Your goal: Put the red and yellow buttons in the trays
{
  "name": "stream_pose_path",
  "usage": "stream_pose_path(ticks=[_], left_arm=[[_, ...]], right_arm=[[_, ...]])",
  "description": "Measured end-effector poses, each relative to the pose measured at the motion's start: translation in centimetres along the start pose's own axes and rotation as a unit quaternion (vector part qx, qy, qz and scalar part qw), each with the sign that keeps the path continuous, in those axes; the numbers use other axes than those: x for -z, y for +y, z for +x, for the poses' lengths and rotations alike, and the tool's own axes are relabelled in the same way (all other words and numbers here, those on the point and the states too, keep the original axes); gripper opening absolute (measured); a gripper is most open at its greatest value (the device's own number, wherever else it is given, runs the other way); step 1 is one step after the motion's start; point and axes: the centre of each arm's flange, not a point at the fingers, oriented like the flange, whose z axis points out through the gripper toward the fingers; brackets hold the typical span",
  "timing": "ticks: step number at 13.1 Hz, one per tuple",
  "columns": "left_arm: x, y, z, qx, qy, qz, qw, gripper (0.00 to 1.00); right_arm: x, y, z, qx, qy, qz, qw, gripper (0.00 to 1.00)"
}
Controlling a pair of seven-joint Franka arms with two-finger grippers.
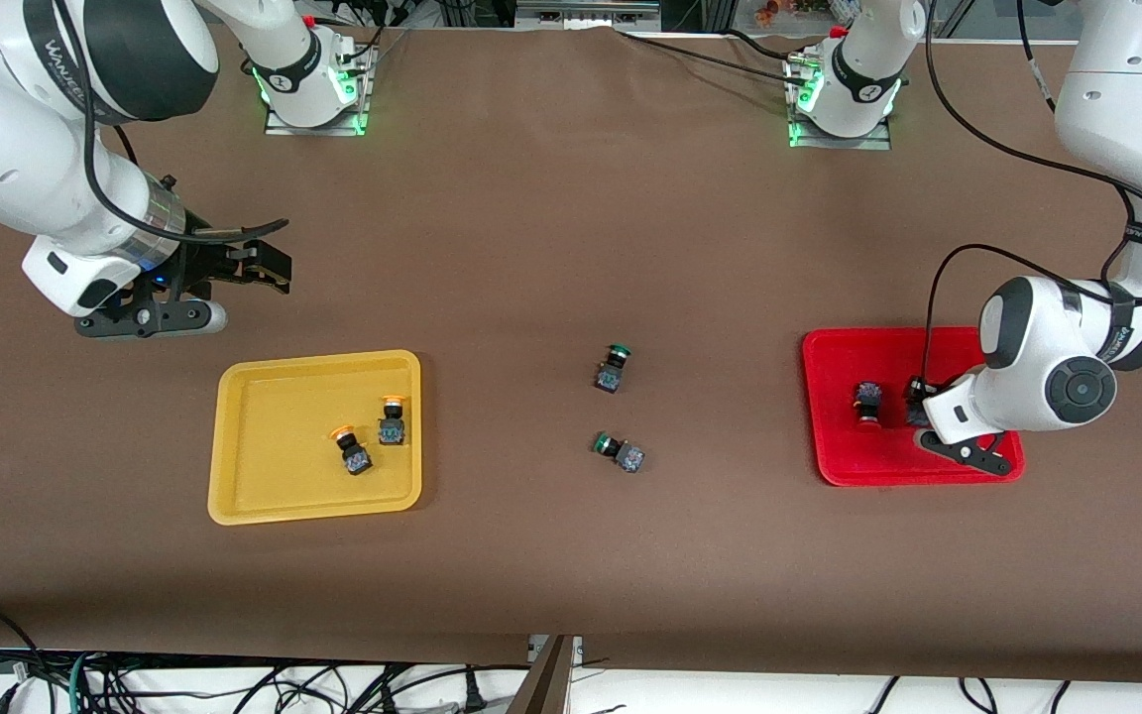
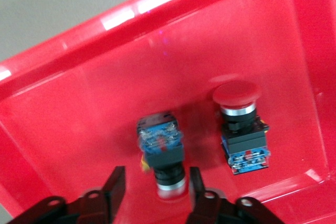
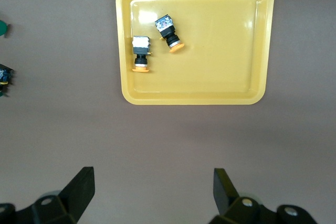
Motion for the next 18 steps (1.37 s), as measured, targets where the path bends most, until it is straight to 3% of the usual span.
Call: stream_pose_path(ticks=[2,4,7,10,12,15,18], left_arm=[[2.5,-0.1,0.0,0.003,0.015,0.007,1.0,0.82],[9.2,1.2,0.0,0.003,0.033,0.009,0.999,1.0],[22.3,5.2,-1.9,0.0,0.049,0.027,0.998,1.0],[31.5,7.2,-5.4,0.047,0.072,0.044,0.995,1.0],[34.3,7.1,-7.7,0.108,0.073,0.036,0.991,1.0],[34.0,6.4,-9.3,0.2,0.095,0.014,0.975,1.0],[33.8,8.5,-11.6,0.201,0.118,0.012,0.972,1.0]], right_arm=[[0.0,0.3,0.0,0.013,0.001,0.0,1.0,1.0],[0.1,1.2,0.1,0.032,0.001,-0.001,0.999,1.0],[0.5,3.0,0.0,0.044,-0.002,-0.003,0.999,1.0],[1.0,3.3,-0.2,0.046,0.0,-0.003,0.999,1.0],[1.0,3.3,-0.2,0.047,0.0,-0.003,0.999,1.0],[1.0,3.2,-0.2,0.048,0.0,-0.003,0.999,1.0],[1.2,3.5,-0.2,0.054,0.002,-0.003,0.999,1.0]])
